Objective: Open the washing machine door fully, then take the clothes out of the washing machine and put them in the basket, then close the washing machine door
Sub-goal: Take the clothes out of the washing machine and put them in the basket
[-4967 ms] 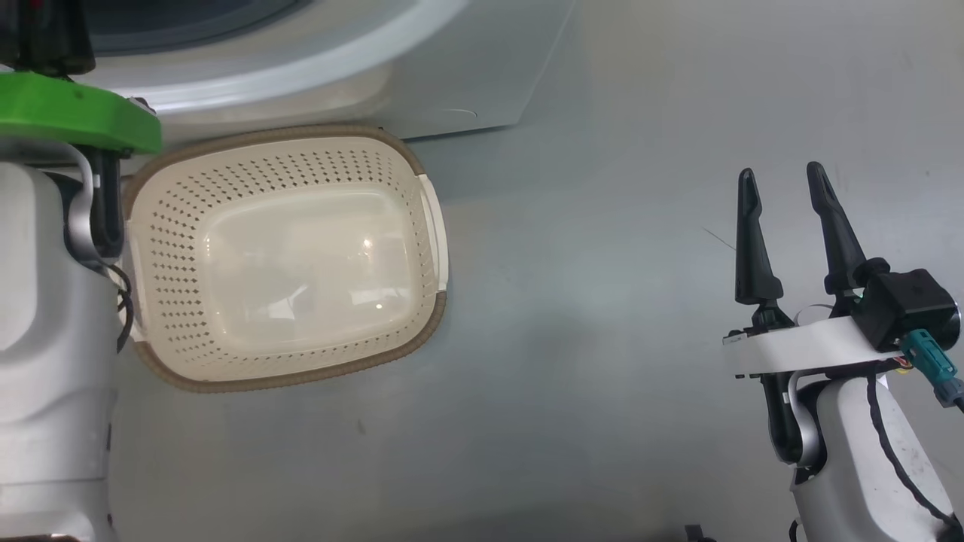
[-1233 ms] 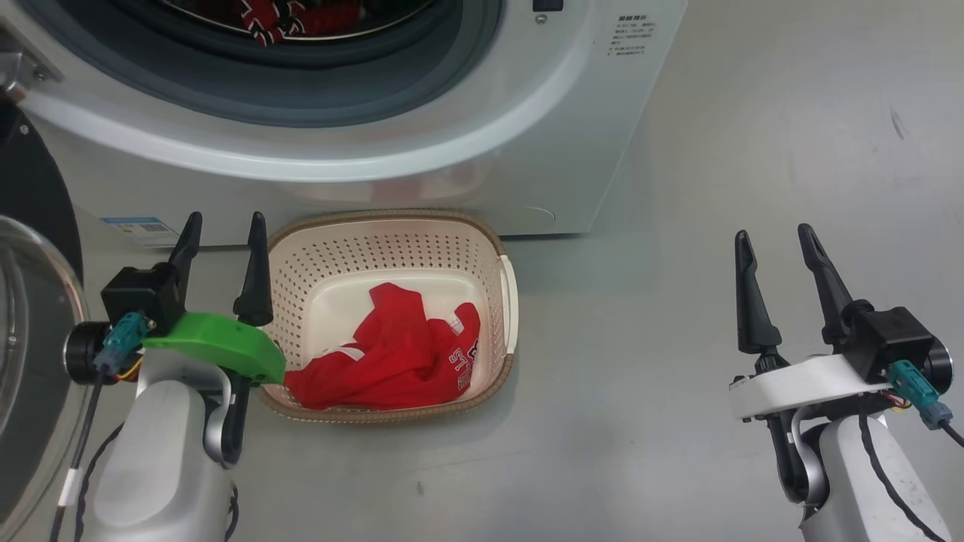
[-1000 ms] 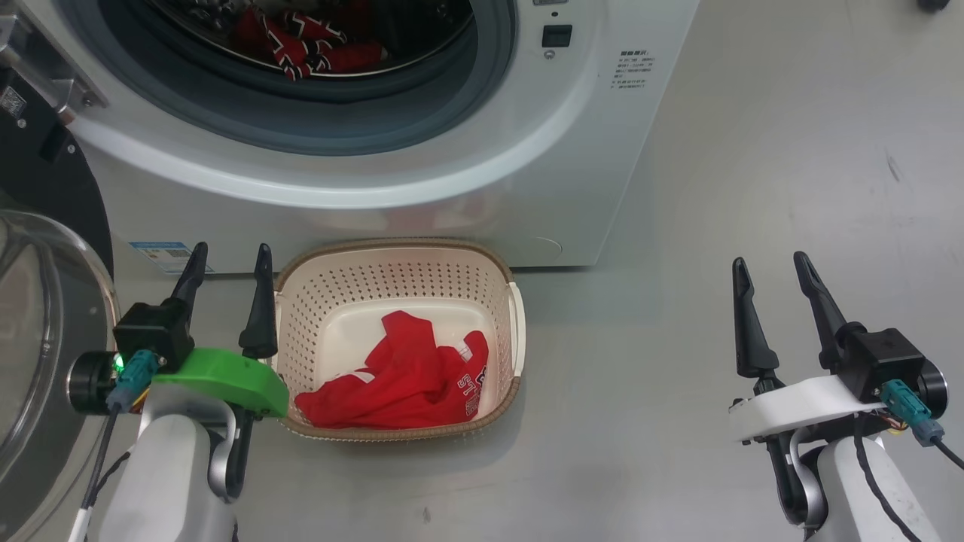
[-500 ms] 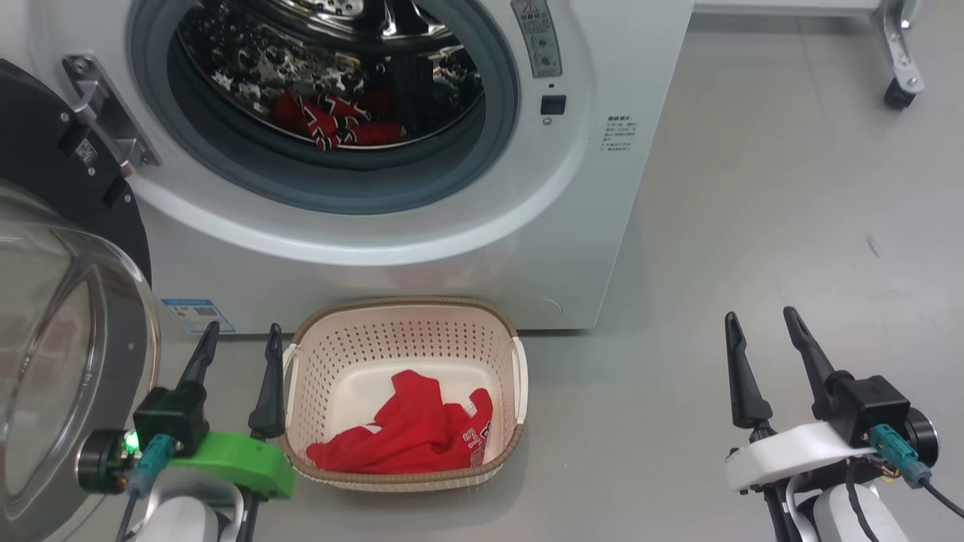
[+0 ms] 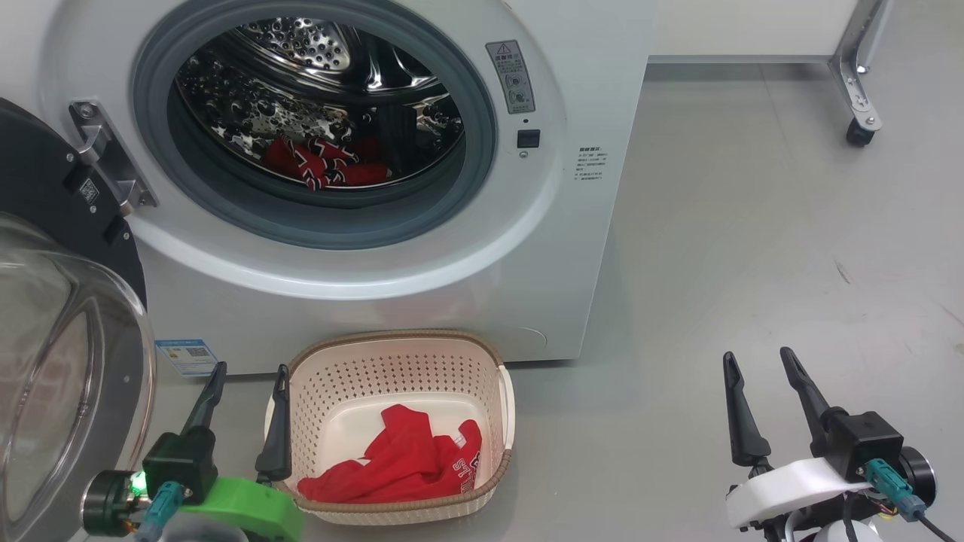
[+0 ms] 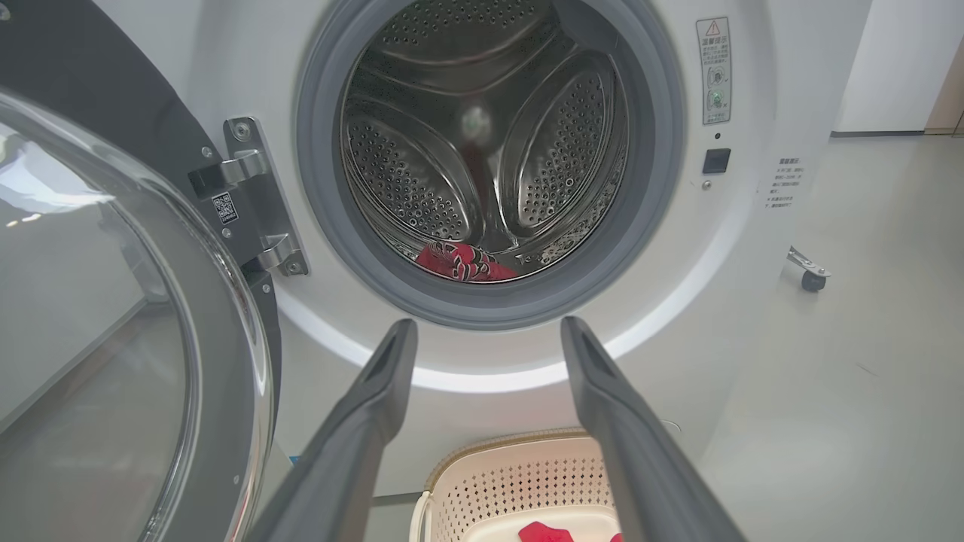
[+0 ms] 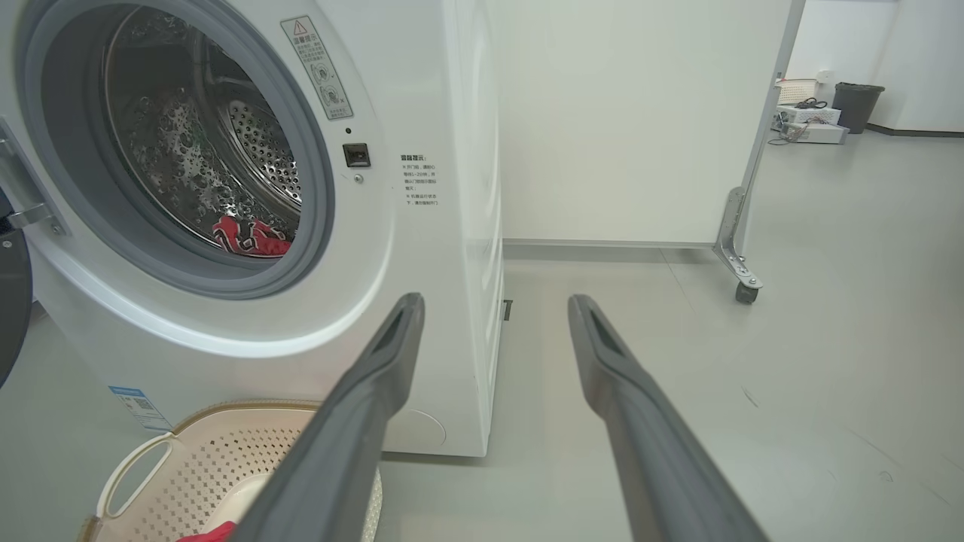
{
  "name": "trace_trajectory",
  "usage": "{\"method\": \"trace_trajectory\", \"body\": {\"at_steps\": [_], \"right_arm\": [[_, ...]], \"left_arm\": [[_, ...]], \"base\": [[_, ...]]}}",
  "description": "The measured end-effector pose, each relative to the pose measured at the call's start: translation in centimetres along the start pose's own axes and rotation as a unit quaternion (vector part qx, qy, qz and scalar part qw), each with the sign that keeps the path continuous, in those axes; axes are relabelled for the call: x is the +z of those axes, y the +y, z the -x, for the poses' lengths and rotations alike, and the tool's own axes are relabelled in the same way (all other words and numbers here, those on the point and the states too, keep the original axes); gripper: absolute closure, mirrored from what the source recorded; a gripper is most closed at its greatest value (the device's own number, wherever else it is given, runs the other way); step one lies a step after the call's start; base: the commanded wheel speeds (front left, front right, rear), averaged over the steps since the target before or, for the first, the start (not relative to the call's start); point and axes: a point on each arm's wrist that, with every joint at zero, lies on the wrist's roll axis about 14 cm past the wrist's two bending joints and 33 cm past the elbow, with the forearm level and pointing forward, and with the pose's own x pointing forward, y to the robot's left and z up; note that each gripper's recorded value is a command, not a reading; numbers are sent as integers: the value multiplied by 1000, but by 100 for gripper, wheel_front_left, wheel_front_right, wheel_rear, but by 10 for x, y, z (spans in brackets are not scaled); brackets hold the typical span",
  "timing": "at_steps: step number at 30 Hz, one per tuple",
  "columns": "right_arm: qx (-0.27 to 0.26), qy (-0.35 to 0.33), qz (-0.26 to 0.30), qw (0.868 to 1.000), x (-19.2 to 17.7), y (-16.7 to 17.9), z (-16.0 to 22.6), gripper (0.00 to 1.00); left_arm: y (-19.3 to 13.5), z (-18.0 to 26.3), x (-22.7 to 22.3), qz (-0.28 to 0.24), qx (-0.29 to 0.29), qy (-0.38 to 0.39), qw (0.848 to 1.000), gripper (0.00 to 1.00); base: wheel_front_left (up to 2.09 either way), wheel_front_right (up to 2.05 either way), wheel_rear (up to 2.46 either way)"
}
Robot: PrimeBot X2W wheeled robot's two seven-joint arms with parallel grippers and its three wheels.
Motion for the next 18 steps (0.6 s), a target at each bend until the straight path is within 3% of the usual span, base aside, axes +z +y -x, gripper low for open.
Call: {"method": "trace_trajectory", "body": {"at_steps": [18], "right_arm": [[-12, -6, -1, 1000, 4, -6, 8, 0]], "left_arm": [[-11, 5, 8, -4, -13, -12, 1000, 0]], "base": [[0, 0, 0]]}}
